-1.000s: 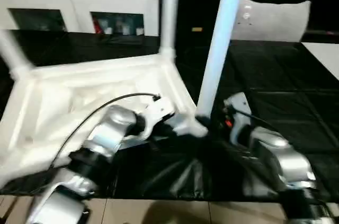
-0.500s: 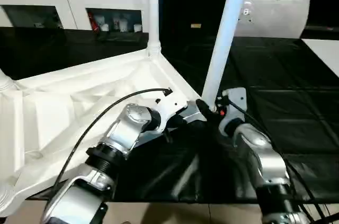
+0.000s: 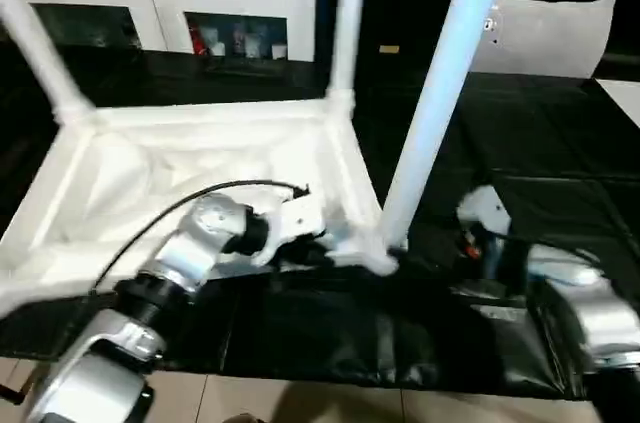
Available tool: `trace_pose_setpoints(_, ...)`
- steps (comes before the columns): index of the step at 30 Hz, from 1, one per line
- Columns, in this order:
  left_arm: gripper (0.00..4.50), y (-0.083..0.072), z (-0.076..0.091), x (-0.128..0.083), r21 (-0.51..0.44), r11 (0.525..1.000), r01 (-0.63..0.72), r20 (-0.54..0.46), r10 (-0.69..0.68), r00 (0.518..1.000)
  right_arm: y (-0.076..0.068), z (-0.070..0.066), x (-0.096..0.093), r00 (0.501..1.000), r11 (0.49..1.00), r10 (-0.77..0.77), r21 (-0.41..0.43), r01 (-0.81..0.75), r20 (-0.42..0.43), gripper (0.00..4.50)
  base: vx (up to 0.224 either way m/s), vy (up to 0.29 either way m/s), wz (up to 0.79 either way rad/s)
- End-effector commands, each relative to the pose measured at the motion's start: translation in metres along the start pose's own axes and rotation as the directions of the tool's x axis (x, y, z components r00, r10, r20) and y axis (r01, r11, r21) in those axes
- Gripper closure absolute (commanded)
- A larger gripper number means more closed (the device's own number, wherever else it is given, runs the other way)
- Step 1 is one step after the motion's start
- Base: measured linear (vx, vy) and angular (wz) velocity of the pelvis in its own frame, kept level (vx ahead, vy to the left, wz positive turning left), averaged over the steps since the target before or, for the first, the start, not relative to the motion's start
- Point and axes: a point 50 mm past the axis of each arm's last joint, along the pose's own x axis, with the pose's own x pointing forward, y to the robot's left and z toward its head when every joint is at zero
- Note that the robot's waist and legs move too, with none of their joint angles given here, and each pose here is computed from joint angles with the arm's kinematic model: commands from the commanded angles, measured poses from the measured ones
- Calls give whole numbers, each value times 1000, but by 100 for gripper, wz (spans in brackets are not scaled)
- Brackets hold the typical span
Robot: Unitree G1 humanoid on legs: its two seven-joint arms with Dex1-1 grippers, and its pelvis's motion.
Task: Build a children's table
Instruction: Rotate leg to tighten
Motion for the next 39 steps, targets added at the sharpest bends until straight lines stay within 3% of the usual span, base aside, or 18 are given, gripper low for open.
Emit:
trace_pose_setpoints(1,450,-8,1,5,68,987,147,-50,-144,988,3,6,1,993,993,117,3,-117,10,67,0,0,0)
trace_pose_setpoints(8,450,-14,-1,0,110,962,250,-77,-243,967,7,2,1,954,957,291,27,-289,-72,126,0,0,0)
trace_pose_setpoints(13,450,-17,-2,1,124,950,287,-79,-279,957,9,2,3,933,936,352,40,-350,-78,160,0,0,0)
trace_pose_setpoints(20,450,-21,-2,1,136,935,328,-87,-319,944,12,3,5,912,914,405,47,-403,-68,243,0,0,0)
trace_pose_setpoints(28,450,-21,-4,0,123,938,324,-88,-315,945,20,-1,5,889,889,454,92,-448,-58,257,0,0,0)
trace_pose_setpoints(34,450,-15,-3,1,40,970,238,-60,-236,970,27,0,10,913,903,408,141,-405,6,258,0,0,0)
trace_pose_setpoints(36,450,-9,0,4,-24,988,153,-29,-154,988,29,-2,19,947,934,322,160,-320,13,258,0,0,0)
trace_pose_setpoints(37,450,-4,5,9,-81,994,73,8,-72,997,31,-7,32,979,962,205,185,-201,-4,258,0,0,0)
trace_pose_setpoints(39,450,-3,7,10,-93,994,58,15,-56,998,32,-8,35,984,966,179,191,-174,-10,258,0,0,0)
